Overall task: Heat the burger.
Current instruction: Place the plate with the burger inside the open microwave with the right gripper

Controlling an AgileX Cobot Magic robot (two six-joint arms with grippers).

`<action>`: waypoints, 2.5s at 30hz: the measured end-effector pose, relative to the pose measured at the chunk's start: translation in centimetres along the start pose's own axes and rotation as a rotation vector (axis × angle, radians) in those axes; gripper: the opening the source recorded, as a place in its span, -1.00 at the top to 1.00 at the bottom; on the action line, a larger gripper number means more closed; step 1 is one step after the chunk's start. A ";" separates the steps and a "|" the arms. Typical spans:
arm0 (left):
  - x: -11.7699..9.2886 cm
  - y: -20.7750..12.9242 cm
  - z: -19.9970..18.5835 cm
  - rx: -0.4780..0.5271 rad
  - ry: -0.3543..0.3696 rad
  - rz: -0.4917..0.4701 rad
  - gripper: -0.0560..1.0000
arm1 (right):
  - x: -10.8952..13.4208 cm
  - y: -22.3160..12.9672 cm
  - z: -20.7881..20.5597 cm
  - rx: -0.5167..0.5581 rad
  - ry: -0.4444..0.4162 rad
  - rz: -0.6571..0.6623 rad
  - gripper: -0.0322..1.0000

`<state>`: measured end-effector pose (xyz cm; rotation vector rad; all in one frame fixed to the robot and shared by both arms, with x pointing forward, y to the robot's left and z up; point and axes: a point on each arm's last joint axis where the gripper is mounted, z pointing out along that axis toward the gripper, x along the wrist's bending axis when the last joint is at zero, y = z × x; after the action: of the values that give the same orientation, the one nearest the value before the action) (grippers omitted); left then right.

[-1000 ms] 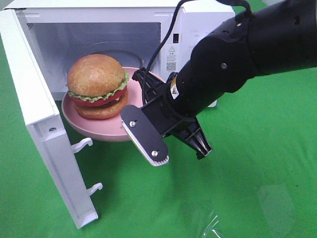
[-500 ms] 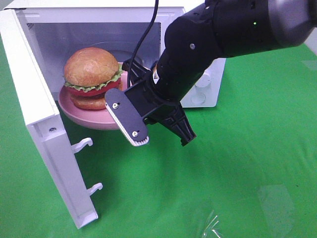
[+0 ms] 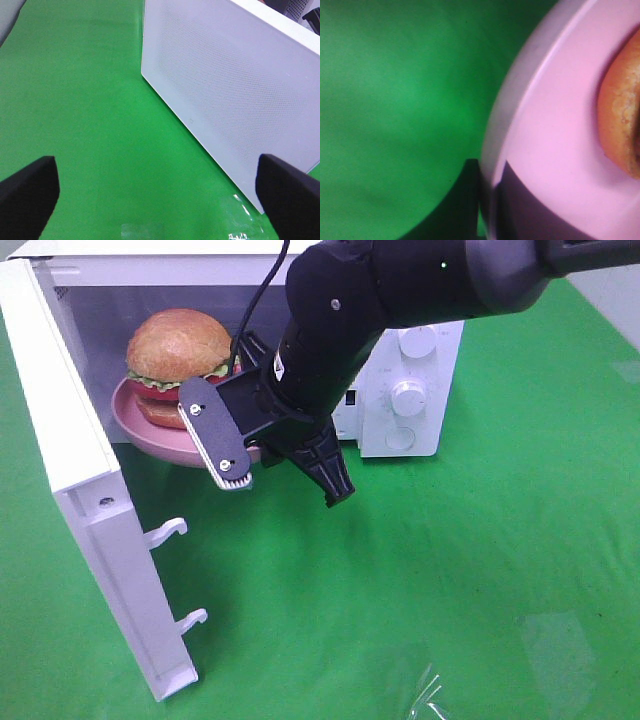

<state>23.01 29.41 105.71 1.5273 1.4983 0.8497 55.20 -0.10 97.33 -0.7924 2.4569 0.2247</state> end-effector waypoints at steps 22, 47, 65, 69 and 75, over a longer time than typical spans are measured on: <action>0.0 0.0 0.0 0.000 0.000 0.000 -0.98 | -2.7 0.3 3.4 0.029 -0.034 0.070 0.89; 0.0 0.0 0.0 0.000 0.001 0.000 -0.98 | -5.8 -1.6 6.6 0.065 -0.102 0.138 0.89; 0.0 0.0 0.0 0.000 0.001 0.000 -0.98 | -6.1 -1.7 7.8 0.064 -0.107 0.155 0.81; 0.0 0.0 0.0 0.000 0.001 0.000 -0.98 | -6.2 -1.8 7.8 0.064 -0.115 0.172 0.70; 0.0 0.0 0.0 0.000 0.001 0.000 -0.98 | -6.6 -1.9 7.6 0.054 -0.148 0.182 0.49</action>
<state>23.01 29.42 105.71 1.5276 1.4986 0.8507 64.19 4.01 94.53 -0.5109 2.3840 0.2729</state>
